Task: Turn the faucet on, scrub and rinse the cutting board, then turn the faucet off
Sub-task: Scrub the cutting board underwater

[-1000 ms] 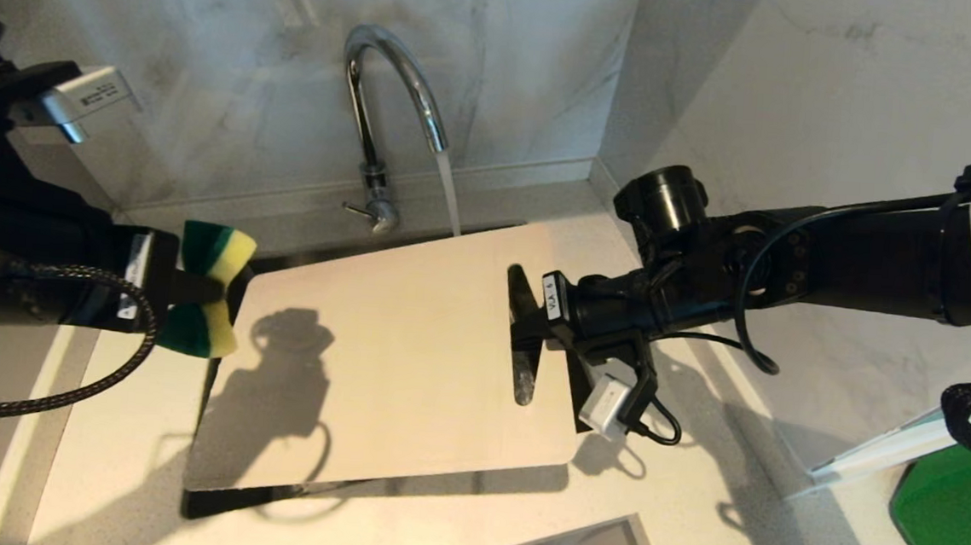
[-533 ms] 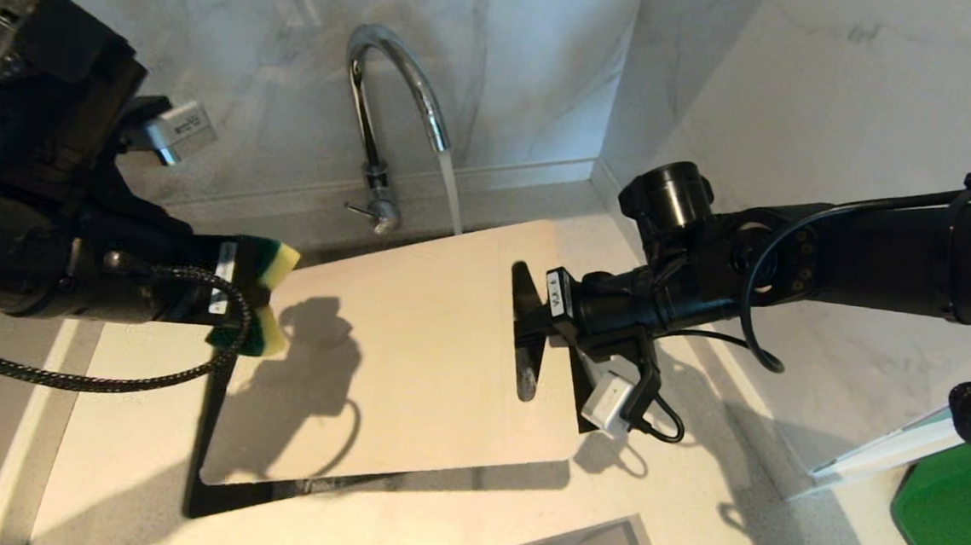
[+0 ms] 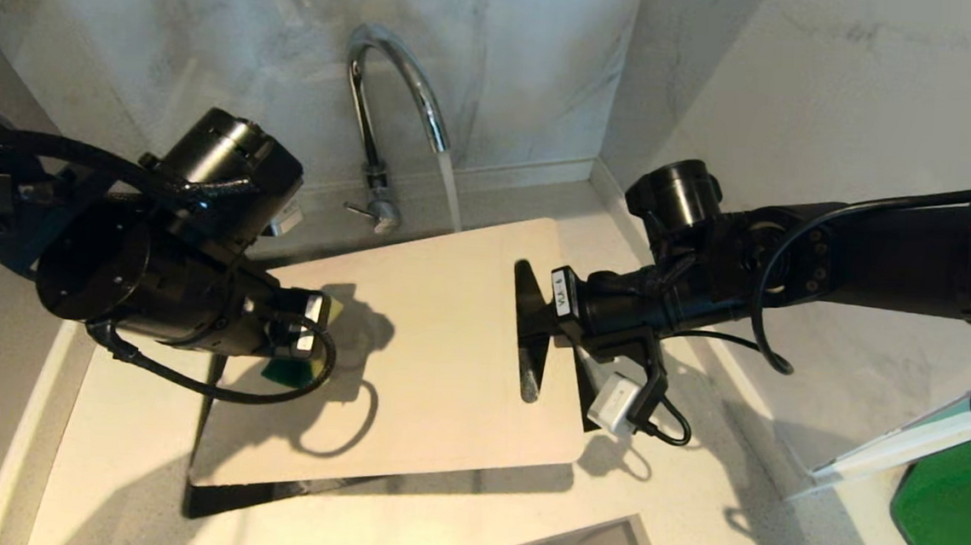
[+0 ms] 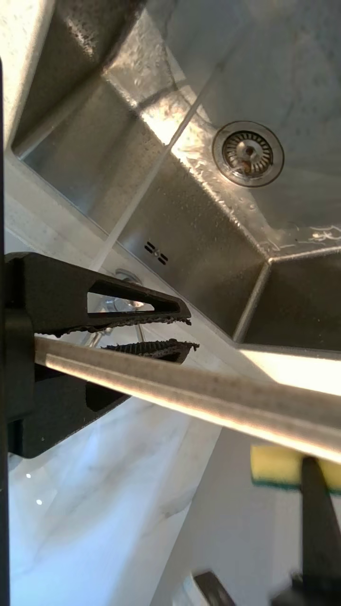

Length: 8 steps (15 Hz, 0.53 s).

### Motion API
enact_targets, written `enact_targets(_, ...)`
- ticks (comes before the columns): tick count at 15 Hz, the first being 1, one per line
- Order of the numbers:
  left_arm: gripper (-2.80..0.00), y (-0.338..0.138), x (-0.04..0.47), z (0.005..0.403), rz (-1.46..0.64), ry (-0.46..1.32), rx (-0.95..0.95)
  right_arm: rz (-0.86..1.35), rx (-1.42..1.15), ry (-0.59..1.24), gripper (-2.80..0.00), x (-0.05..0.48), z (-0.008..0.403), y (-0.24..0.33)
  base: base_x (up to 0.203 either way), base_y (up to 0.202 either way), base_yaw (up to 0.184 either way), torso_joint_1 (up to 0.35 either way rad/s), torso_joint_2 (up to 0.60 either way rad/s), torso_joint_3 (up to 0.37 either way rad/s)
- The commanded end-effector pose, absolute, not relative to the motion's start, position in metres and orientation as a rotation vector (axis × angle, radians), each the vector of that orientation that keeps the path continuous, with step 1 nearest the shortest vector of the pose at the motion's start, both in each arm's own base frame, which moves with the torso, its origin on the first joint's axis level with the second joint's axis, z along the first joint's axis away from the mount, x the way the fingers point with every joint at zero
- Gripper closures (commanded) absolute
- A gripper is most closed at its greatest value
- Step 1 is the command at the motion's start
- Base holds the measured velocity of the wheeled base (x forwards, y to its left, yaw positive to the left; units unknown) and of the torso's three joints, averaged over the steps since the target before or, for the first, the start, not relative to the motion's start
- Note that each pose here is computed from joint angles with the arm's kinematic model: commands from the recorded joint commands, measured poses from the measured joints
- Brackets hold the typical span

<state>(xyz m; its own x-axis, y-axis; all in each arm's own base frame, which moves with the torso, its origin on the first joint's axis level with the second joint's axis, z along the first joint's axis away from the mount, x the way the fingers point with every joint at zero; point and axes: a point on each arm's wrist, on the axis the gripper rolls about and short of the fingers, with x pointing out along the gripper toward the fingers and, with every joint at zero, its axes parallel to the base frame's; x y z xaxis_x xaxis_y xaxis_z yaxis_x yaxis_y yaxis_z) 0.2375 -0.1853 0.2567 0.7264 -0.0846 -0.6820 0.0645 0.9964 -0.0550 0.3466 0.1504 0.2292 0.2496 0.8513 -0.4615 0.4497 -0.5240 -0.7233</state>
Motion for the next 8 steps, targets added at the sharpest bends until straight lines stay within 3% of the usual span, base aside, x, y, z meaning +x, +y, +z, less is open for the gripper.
enact_targets(1, 0.00, -0.183, 0.254, 0.249, -0.051, 0.779, -0.039, 1.191, -2.088, -1.200, 0.00, 0.345, 0.232, 0.150, 0.000, 0.000, 0.000, 0.000, 0.00, 0.000)
enact_targets(8, 0.00, -0.177, 0.287, 0.238, -0.011, 0.812, -0.076, 1.191, -2.090, -1.205, 0.00, 0.344, 0.232, 0.150, 0.000, 0.000, 0.000, 0.000, 0.00, 0.000)
